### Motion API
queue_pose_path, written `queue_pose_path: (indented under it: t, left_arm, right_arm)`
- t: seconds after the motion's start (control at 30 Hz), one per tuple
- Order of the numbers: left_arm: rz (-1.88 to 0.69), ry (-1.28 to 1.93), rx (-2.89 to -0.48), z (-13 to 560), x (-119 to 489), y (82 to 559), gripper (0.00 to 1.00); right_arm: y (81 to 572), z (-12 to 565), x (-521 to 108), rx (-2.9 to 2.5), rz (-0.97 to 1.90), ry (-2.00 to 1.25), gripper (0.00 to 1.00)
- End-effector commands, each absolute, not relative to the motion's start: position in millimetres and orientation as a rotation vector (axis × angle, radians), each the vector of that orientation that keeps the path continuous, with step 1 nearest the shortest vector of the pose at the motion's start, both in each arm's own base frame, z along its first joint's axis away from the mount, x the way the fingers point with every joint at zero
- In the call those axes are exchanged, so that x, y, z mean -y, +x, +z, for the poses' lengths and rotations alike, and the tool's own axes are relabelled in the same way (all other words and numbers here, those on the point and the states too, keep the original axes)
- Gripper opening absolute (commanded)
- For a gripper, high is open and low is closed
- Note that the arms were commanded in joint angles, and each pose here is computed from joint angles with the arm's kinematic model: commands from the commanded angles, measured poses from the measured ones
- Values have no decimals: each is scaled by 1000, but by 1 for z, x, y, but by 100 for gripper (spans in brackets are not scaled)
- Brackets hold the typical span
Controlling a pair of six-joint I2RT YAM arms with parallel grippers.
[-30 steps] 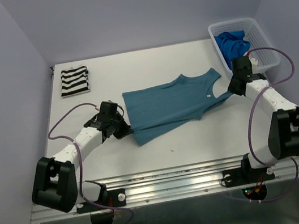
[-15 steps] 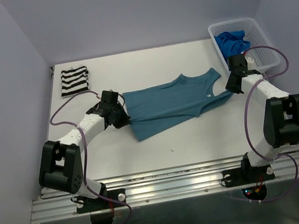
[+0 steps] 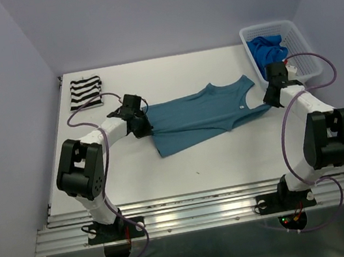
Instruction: Fold and stack the tank tops
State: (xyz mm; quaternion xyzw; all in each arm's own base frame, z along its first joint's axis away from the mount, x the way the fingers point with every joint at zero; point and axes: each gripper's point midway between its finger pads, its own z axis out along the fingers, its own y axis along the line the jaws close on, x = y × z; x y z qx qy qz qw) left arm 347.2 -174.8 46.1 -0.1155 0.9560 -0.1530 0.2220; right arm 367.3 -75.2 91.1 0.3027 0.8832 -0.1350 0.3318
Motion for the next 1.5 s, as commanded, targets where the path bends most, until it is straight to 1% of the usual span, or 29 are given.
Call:
queue_pose_path:
  t: [0.0, 0.2, 0.23, 0.5, 0.8, 1.03, 1.17, 1.27, 1.33, 1.37, 1.4, 1.47]
  left_arm:
    - [-413, -264, -2586, 58, 174, 367, 0]
    - [-377, -271, -2610, 47, 173, 373, 0]
    - [-378, -271, -2609, 46, 173, 374, 0]
    - [-356, -321, -2603, 39, 167, 381, 0]
    - [-341, -360, -2607, 31, 158, 379, 0]
    - [-326, -381, -2614, 26, 155, 379, 0]
    - [-314, -397, -2626, 23, 151, 379, 0]
    - [-308, -406, -2626, 23, 149, 378, 2]
    - [-294, -422, -2623, 24, 145, 377, 13]
    - [-296, -426, -2615, 27, 144, 378, 21]
    - [-295, -430, -2610, 28, 143, 378, 33]
    - [-300, -428, -2605, 31, 143, 378, 45]
  right_arm:
    - [374, 101, 90, -2252, -414, 818, 1]
    - [397, 98, 90, -2260, -399, 812, 3]
    - [401, 90, 87, -2284, -387, 802, 3]
    - [444, 94, 87, -2275, -357, 741, 1]
    - [448, 96, 82, -2281, -321, 737, 1]
    - [454, 105, 72, -2254, -231, 645, 1]
    - [458, 108, 65, -2244, -210, 621, 3]
    - [459, 104, 69, -2248, -235, 633, 5]
    - [459, 101, 70, -2254, -246, 638, 6]
    - [461, 101, 71, -2255, -250, 641, 7]
    - [461, 98, 70, -2263, -250, 644, 12]
    - [464, 99, 68, -2266, -235, 639, 21]
